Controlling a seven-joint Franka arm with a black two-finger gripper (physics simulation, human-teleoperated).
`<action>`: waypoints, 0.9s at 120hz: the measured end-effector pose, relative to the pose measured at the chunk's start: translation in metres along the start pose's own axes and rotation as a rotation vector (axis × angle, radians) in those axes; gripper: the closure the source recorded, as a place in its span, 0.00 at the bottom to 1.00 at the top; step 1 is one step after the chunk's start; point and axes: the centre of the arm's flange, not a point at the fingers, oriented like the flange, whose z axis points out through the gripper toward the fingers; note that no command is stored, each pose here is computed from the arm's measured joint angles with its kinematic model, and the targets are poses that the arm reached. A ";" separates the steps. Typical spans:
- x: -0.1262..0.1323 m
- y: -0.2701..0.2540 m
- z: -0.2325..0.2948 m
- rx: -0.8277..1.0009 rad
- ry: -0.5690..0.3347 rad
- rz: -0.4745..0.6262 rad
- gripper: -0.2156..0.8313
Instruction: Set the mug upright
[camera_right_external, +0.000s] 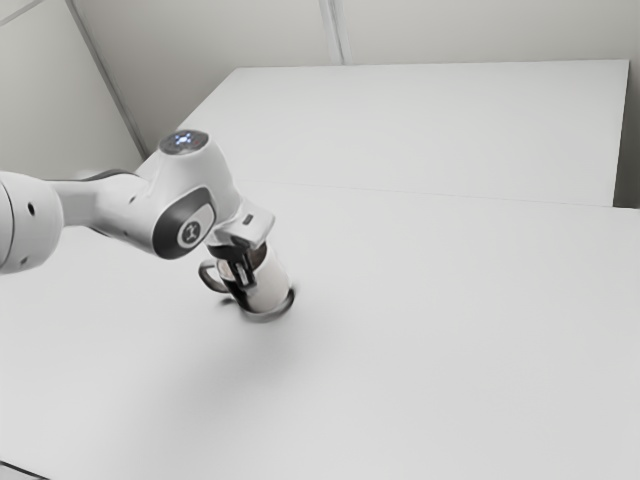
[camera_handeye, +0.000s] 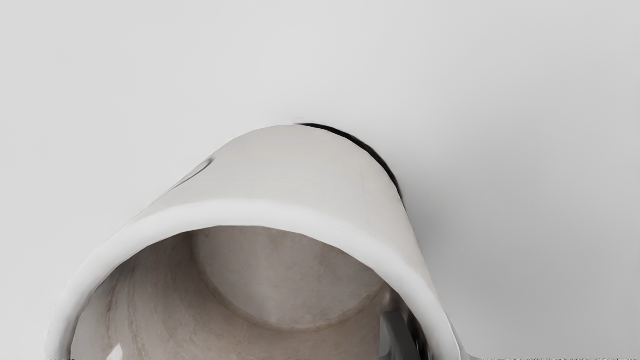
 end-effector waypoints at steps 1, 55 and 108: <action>0.000 0.001 0.000 -0.001 -0.001 0.000 0.94; 0.008 -0.007 -0.042 -0.029 -0.009 -0.051 0.31; 0.034 -0.093 -0.215 -0.012 0.065 -0.466 0.22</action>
